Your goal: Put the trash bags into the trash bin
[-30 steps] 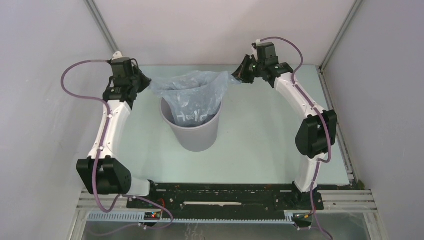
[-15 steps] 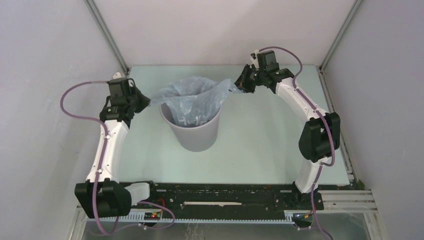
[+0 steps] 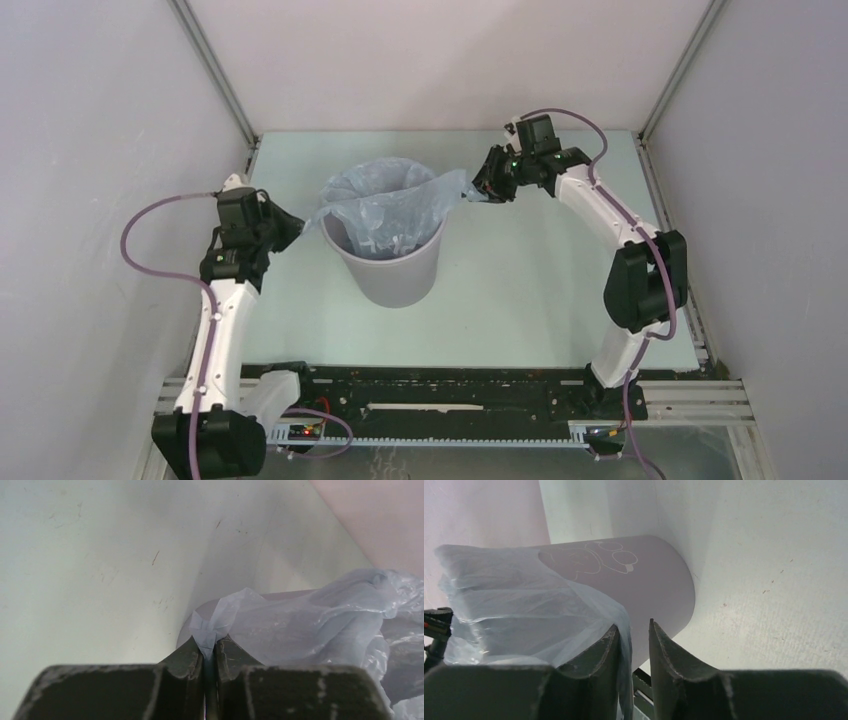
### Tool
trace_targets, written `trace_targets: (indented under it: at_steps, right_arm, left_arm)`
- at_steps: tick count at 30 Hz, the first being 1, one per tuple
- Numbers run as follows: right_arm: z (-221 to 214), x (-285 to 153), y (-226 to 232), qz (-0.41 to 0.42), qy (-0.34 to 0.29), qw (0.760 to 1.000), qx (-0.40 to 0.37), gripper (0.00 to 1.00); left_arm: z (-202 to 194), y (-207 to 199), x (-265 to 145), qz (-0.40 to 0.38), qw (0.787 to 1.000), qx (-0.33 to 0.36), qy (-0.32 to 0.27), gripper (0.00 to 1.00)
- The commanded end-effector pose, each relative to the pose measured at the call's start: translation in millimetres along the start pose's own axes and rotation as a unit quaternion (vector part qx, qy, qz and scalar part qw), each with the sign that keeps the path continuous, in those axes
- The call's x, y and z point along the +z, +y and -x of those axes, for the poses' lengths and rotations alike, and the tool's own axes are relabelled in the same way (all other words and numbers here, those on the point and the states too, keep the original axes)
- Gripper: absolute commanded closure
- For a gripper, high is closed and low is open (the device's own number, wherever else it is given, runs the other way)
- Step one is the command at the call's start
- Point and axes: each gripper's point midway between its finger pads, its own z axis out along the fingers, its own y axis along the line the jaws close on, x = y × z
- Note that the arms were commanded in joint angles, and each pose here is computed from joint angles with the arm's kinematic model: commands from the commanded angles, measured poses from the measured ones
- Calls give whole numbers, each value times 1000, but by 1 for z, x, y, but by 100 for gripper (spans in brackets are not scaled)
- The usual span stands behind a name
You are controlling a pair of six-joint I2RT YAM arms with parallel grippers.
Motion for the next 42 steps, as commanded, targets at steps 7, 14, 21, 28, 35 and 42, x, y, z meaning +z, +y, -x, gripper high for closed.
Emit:
trace_targets:
  at_steps: [7, 14, 21, 28, 35, 42]
  right_arm:
    - [22, -66, 33, -13, -67, 998, 3, 35]
    - [26, -104, 63, 19, -101, 994, 47, 0]
    - [4, -126, 97, 99, -123, 976, 151, 0]
    - [3, -100, 111, 111, -115, 968, 191, 1]
    - [-13, -71, 116, 70, -105, 975, 181, 14]
    - [-15, -65, 112, 60, -101, 978, 173, 58]
  left_arm:
    - [36, -3, -38, 30, 997, -48, -59, 52]
    - [62, 3, -82, 97, 987, -90, -90, 13]
    - [25, -18, -98, 64, 973, -221, -2, 15]
    - [8, -44, -81, 26, 945, -319, 66, 24]
    - [-8, -50, -56, 26, 939, -329, 98, 36]
    - [-12, -50, -52, 23, 951, -292, 97, 64]
